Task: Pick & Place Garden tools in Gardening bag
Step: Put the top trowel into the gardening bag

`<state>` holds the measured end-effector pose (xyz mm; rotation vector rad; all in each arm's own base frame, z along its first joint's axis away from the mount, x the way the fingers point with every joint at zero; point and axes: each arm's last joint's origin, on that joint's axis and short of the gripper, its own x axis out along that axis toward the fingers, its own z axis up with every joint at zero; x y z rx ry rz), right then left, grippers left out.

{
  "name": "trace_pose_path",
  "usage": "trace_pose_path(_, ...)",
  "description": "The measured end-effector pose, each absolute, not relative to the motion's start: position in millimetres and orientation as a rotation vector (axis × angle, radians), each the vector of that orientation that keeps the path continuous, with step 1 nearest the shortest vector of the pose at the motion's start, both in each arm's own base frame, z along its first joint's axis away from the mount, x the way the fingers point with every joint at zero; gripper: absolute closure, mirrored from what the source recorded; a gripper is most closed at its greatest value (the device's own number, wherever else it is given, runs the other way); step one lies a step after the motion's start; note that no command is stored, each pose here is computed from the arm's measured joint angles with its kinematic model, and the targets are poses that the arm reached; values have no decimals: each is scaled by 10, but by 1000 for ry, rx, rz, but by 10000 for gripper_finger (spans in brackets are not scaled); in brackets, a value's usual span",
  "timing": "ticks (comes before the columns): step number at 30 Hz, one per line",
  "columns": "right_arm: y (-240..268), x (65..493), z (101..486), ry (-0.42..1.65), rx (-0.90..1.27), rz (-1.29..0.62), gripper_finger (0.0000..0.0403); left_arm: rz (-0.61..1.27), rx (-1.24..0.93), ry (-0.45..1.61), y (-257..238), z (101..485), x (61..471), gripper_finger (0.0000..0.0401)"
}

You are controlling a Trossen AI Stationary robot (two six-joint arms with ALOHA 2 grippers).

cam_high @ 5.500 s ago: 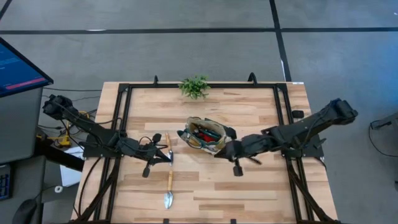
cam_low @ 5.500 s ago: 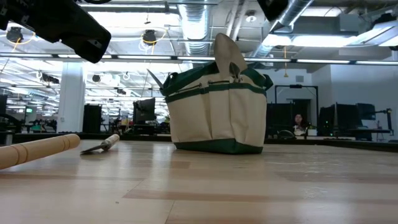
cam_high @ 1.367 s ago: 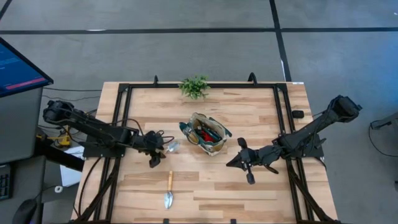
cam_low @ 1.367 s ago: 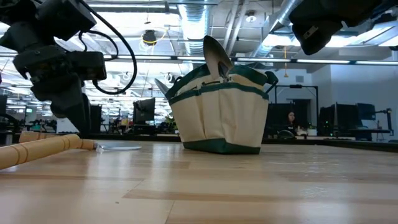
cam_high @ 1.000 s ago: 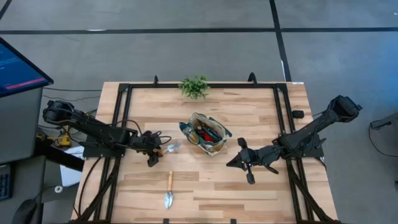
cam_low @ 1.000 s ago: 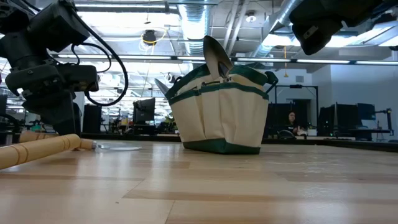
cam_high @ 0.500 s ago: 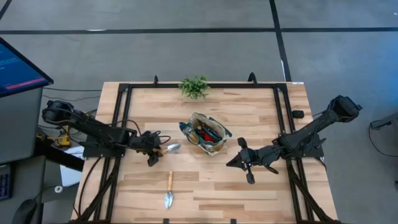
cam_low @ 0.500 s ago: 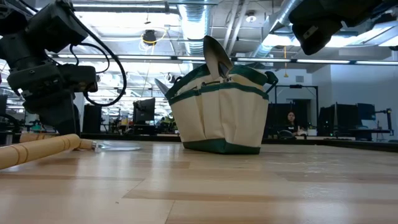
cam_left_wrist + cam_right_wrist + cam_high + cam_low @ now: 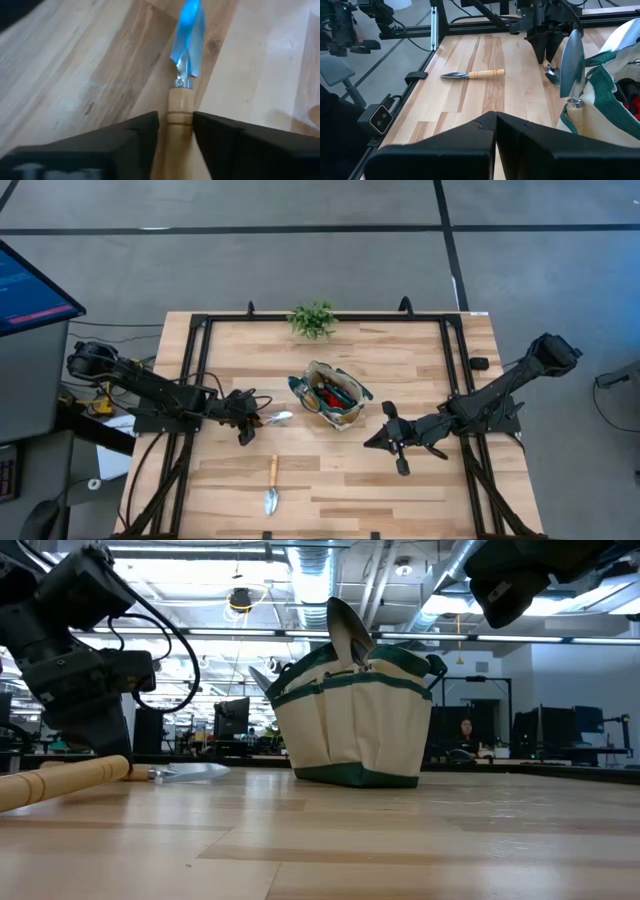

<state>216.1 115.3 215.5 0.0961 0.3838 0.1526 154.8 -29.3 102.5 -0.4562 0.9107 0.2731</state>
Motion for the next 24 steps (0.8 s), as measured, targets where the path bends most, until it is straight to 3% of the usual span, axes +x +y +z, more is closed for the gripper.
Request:
trace_pose_path(6,1153,2161,2155,384,96,153,403,267,-461,905,-295,1029,1555,361)
trace_pose_path(15,1153,2161,2155,384,96,153,403,251,-462,890,-302,1036,1568,355)
trace_pose_path(24,1164,2155,2155,384,96,157,403,83,-412,771,-387,1133,1669,361)
